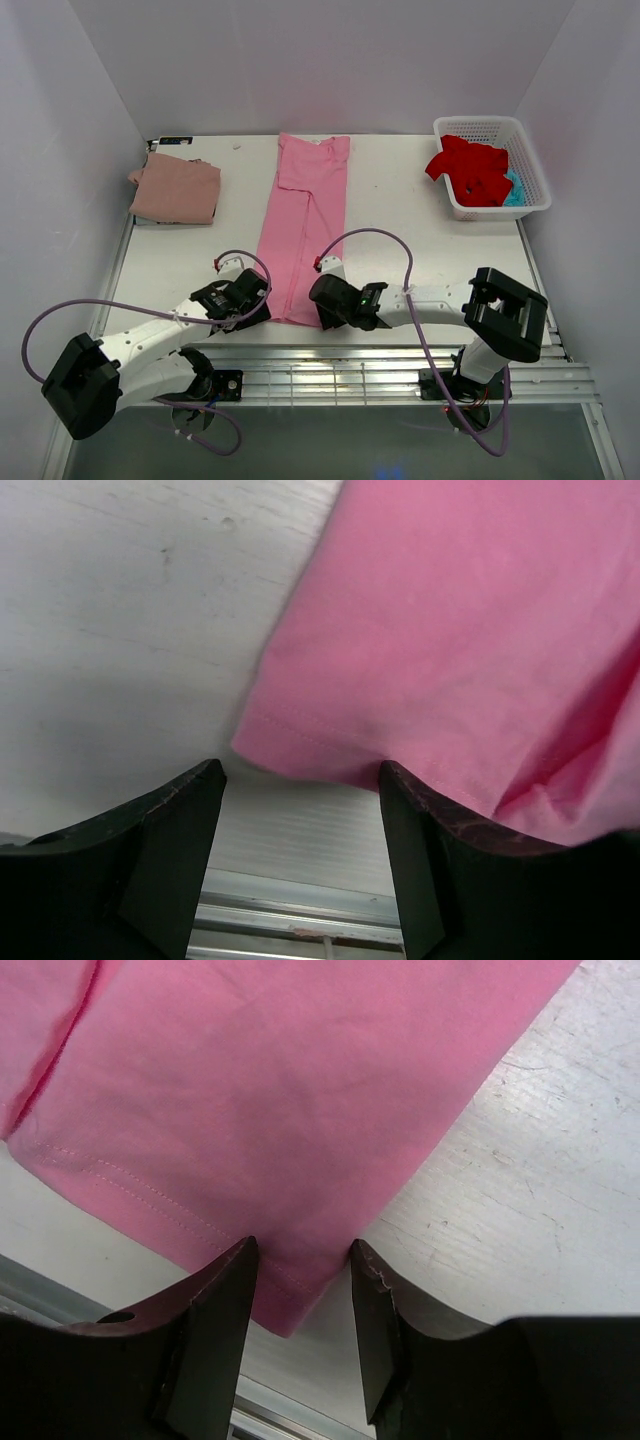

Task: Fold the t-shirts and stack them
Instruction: Grab the bottom of the folded rectangular tshirt with both arms

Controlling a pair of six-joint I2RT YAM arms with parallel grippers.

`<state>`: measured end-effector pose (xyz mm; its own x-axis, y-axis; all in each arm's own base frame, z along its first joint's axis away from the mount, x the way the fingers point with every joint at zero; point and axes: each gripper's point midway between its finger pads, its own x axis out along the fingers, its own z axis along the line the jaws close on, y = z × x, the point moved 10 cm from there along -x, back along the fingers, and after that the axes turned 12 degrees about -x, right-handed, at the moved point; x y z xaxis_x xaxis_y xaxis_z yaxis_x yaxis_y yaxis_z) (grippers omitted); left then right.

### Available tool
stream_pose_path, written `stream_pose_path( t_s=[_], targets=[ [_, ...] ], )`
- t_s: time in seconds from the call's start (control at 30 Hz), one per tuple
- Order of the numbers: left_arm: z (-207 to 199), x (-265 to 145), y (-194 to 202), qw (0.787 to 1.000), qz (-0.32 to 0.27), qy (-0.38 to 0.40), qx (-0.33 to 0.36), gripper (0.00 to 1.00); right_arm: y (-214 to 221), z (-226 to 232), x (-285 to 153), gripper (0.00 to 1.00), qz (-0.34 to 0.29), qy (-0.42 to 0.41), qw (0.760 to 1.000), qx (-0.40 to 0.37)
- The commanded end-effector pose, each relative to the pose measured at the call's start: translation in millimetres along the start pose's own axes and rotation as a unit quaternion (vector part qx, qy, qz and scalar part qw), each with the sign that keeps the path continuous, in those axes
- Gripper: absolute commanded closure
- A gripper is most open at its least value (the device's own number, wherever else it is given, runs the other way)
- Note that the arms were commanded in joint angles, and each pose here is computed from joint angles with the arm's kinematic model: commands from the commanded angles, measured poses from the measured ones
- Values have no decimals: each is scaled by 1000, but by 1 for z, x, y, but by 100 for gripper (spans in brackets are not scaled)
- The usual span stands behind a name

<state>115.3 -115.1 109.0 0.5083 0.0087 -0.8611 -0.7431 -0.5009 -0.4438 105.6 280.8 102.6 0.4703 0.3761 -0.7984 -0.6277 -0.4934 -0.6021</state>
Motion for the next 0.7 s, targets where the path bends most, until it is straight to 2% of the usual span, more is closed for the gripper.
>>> stream_pose_path(
  t_s=[0.0, 0.17, 0.47, 0.67],
  targets=[
    [0, -1, 0, 999, -18, -36, -13, 26, -2, -3, -11, 52, -16, 20, 1000, 15],
    [-3, -2, 0, 997, -40, -58, -19, 26, -1, -5, -16, 52, -23, 20, 999, 18],
    [-3, -8, -5, 995, -72, -43, -44, 26, 1, -4, -13, 52, -17, 17, 1000, 15],
    [-8, 1, -6, 994, -80, -74, -27, 26, 1, -5, -14, 52, -16, 17, 1000, 14]
  ],
)
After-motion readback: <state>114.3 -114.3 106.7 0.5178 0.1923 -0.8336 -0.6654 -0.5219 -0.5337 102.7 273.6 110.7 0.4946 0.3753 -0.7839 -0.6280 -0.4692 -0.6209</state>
